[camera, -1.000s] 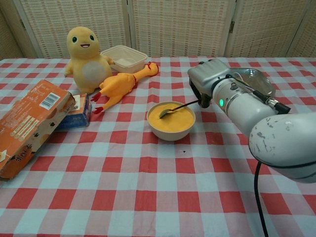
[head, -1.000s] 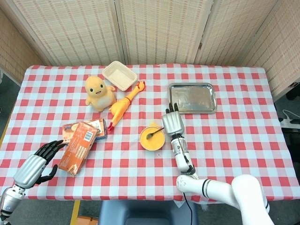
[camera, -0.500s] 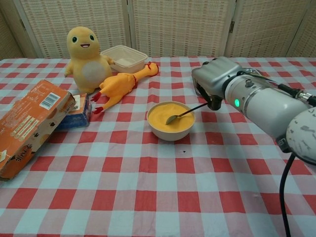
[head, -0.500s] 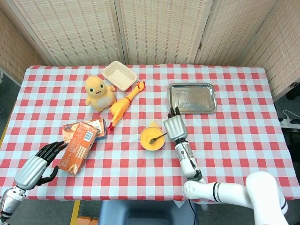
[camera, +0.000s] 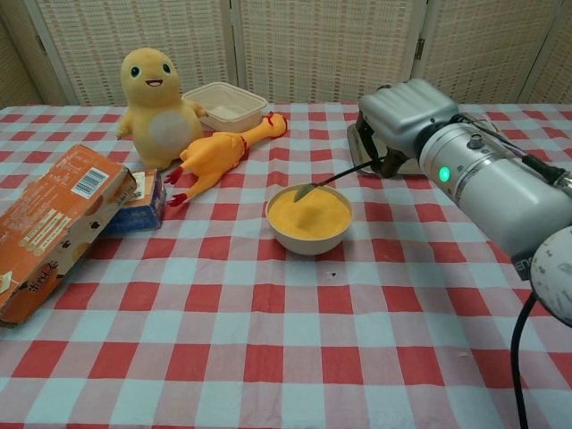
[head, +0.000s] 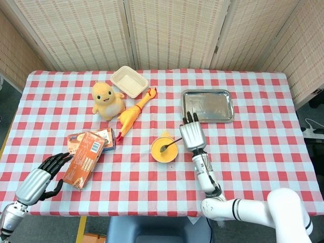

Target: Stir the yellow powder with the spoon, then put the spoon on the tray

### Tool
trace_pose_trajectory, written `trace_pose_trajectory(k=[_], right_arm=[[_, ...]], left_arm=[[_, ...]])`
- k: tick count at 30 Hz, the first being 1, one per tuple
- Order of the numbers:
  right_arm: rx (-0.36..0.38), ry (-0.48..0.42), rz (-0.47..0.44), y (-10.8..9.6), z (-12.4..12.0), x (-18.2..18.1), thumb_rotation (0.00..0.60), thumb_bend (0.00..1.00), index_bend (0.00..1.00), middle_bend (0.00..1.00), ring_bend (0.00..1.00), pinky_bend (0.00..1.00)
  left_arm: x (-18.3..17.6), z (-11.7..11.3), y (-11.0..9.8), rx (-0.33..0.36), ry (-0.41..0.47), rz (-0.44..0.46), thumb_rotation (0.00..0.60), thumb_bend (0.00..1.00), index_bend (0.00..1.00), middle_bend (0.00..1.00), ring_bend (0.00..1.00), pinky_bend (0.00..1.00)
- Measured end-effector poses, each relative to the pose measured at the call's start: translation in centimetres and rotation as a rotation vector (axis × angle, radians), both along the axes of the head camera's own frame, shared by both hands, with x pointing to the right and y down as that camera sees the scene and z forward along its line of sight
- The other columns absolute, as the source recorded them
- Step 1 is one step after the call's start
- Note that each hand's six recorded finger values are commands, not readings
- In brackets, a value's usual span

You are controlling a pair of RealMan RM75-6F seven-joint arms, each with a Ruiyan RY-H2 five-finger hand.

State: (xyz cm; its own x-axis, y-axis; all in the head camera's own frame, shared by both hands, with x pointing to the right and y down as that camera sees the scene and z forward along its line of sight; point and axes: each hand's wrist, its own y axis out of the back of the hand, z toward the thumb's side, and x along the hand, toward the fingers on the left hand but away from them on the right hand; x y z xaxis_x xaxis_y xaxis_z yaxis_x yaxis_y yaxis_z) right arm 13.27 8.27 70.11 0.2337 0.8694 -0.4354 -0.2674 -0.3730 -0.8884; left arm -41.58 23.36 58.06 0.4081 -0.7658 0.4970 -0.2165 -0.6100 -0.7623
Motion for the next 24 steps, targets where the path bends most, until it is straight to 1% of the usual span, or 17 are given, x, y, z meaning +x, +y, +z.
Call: trace_pose_trajectory(k=[2, 7, 10, 12, 15, 17, 20, 24], right_arm=[[0.019, -0.031, 0.019, -0.1, 0.7, 0.2, 0.600, 0.61, 1.00, 0.33, 0.11, 0.18], [0.034, -0.059, 0.041, 0.0, 2.4, 0.3, 0.600, 0.61, 1.00, 0.33, 0.11, 0.18], [0.043, -0.090, 0.080, -0.6, 2.3, 0.4, 0.600, 0.61, 1.00, 0.33, 0.11, 0.18], [0.060, -0.091, 0.113, -1.6, 1.9, 1.2, 0.600, 0.61, 1.00, 0.33, 0.11, 0.18], [0.082, -0.049, 0.171, -3.6, 1.9, 3.2, 0.600, 0.61, 1.00, 0.33, 0.11, 0.18], [0.087, 0.002, 0.202, -4.8, 2.2, 4.8, 0.600, 0.61, 1.00, 0.33, 0.11, 0.18], [0.088, 0.067, 0.250, -6.5, 2.6, 6.9, 0.600, 0.61, 1.00, 0.33, 0.11, 0.18], [0.081, 0.132, 0.310, -8.5, 3.2, 9.6, 0.600, 0.61, 1.00, 0.33, 0.11, 0.18]], left_arm=[[0.0, 0.0, 0.0, 0.000, -0.001, 0.000, 0.600, 0.62, 0.00, 0.00, 0.00, 0.10], [-0.2, 0.1, -0.1, 0.000, -0.007, -0.010, 0.600, 0.62, 0.00, 0.00, 0.00, 0.10], [-0.4, 0.2, -0.2, -0.001, -0.012, -0.014, 0.600, 0.62, 0.00, 0.00, 0.00, 0.10], [-0.4, 0.2, -0.2, 0.000, -0.013, -0.015, 0.600, 0.62, 0.00, 0.00, 0.00, 0.10], [-0.3, 0.2, -0.2, -0.001, -0.017, -0.012, 0.600, 0.62, 0.00, 0.00, 0.00, 0.10], [-0.3, 0.4, -0.2, -0.004, -0.022, -0.010, 0.600, 0.62, 0.00, 0.00, 0.00, 0.10], [-0.5, 0.6, -0.3, -0.009, -0.030, -0.018, 0.600, 0.62, 0.00, 0.00, 0.00, 0.10], [-0.7, 1.0, -0.5, -0.014, -0.045, -0.030, 0.600, 0.62, 0.00, 0.00, 0.00, 0.10]])
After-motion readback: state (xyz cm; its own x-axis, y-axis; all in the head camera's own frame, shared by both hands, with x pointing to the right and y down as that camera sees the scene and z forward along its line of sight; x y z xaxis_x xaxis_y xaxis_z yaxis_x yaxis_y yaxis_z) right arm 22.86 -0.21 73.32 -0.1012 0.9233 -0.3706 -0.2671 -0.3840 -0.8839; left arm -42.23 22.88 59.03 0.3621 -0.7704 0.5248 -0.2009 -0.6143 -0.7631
